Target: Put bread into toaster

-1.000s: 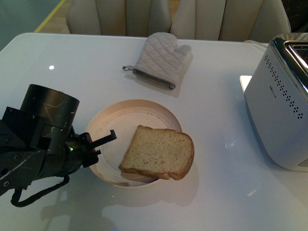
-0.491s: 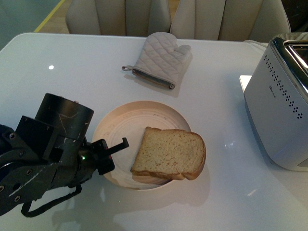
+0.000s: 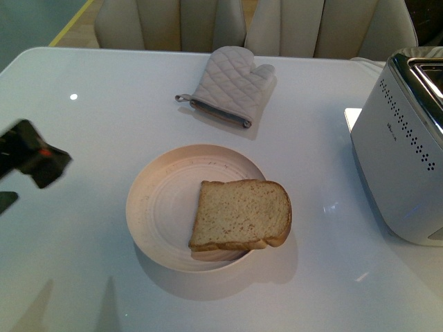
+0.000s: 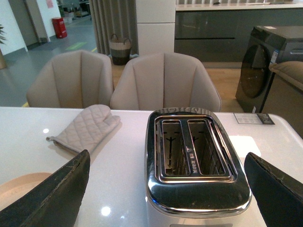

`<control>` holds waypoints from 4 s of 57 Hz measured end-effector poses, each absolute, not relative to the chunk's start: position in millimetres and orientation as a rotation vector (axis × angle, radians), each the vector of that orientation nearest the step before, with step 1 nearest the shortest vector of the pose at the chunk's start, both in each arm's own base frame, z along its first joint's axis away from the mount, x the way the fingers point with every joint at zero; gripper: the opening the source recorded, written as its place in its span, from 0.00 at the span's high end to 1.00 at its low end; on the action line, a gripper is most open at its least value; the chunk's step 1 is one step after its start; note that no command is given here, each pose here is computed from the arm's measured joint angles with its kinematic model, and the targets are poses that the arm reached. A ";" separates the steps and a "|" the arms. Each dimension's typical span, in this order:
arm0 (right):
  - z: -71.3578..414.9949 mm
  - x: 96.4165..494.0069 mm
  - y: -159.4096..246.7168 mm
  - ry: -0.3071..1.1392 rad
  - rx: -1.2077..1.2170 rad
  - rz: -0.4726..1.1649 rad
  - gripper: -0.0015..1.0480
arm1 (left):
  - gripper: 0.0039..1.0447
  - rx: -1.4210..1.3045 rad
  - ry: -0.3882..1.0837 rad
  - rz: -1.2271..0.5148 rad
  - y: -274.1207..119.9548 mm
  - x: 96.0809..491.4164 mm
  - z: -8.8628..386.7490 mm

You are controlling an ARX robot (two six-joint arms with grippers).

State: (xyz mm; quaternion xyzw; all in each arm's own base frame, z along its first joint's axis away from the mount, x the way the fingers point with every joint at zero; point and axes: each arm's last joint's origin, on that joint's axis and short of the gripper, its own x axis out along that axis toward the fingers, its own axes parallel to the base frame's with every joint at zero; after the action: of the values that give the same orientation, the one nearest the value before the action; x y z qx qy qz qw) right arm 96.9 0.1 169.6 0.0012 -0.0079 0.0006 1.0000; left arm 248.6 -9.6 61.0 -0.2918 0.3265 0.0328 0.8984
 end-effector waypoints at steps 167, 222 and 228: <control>169.6 96.9 0.1 -0.016 0.002 0.002 0.09 | 0.22 -0.014 -0.006 0.003 0.2 97.4 167.0; 159.9 227.4 80.9 0.618 0.190 0.060 0.09 | 0.07 -0.012 -0.007 0.003 0.3 97.4 167.0; 137.3 250.2 93.4 0.727 0.263 0.105 0.09 | 0.07 -0.012 -0.007 0.003 0.3 97.4 167.0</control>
State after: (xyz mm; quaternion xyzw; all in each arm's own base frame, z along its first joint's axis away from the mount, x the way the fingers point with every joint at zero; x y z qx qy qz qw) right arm 250.2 93.4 137.3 0.1283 0.3544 0.0512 0.9248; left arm 97.4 0.3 167.0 -0.0058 -0.0033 0.0015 1.0000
